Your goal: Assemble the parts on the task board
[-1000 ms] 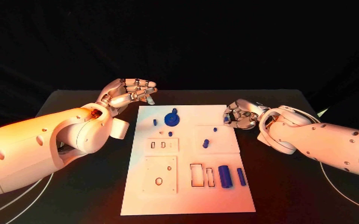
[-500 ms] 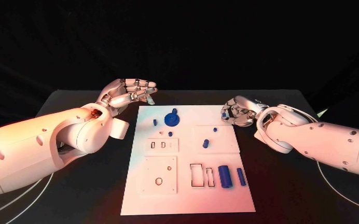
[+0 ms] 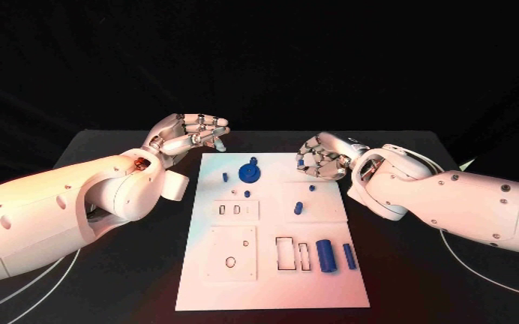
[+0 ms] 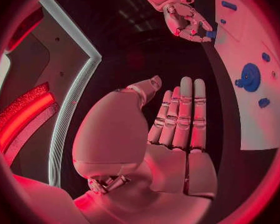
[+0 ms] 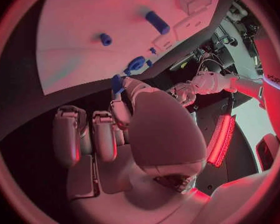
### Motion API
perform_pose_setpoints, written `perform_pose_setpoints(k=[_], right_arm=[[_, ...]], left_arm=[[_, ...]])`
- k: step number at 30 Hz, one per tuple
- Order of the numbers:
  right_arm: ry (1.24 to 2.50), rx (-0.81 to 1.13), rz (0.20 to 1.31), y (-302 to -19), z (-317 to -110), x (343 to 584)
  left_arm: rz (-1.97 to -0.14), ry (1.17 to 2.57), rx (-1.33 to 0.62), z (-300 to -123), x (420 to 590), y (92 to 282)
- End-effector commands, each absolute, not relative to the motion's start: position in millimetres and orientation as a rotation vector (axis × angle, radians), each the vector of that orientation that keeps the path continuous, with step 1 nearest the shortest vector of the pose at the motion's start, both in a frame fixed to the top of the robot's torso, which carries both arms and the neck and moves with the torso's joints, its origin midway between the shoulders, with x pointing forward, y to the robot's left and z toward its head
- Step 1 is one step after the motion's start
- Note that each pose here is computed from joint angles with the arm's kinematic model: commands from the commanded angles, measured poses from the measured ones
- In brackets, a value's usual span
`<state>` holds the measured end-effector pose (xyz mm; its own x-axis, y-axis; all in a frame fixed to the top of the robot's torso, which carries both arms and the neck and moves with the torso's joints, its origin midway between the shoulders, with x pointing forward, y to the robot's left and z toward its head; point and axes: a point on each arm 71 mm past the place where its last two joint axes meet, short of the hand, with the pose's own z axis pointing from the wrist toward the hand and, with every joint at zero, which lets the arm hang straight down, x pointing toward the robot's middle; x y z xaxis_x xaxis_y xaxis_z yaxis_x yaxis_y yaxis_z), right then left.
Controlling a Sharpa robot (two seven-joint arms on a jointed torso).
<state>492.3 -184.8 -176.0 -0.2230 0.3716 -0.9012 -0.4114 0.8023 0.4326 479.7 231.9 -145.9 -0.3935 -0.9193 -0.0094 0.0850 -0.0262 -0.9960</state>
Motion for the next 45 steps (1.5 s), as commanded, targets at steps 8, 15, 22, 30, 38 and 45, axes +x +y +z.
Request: perform_pose_setpoints(k=[8,15,22,30,38,45], right_arm=[[1.691,-0.138,0.734,-116.9,-177.0,471.1],[1.705,-0.202,0.747,-80.3,-190.1,457.2],[1.725,-0.221,0.729,-63.9,-203.0,450.4],[1.752,-0.241,0.734,-49.9,-215.4,442.1],[1.762,-0.258,0.725,-46.1,-221.6,441.7],[1.764,-0.261,0.717,-46.6,-225.3,442.5]], left_arm=[[-1.572,1.431,-0.922,-146.0,479.9,226.7],[-1.572,1.431,-0.923,-146.3,480.4,225.9],[-1.573,1.433,-0.923,-146.4,480.4,225.1],[-1.574,1.435,-0.923,-146.6,480.6,224.5],[-1.575,1.437,-0.923,-146.6,480.6,223.7],[-1.574,1.437,-0.924,-146.8,480.8,224.2]])
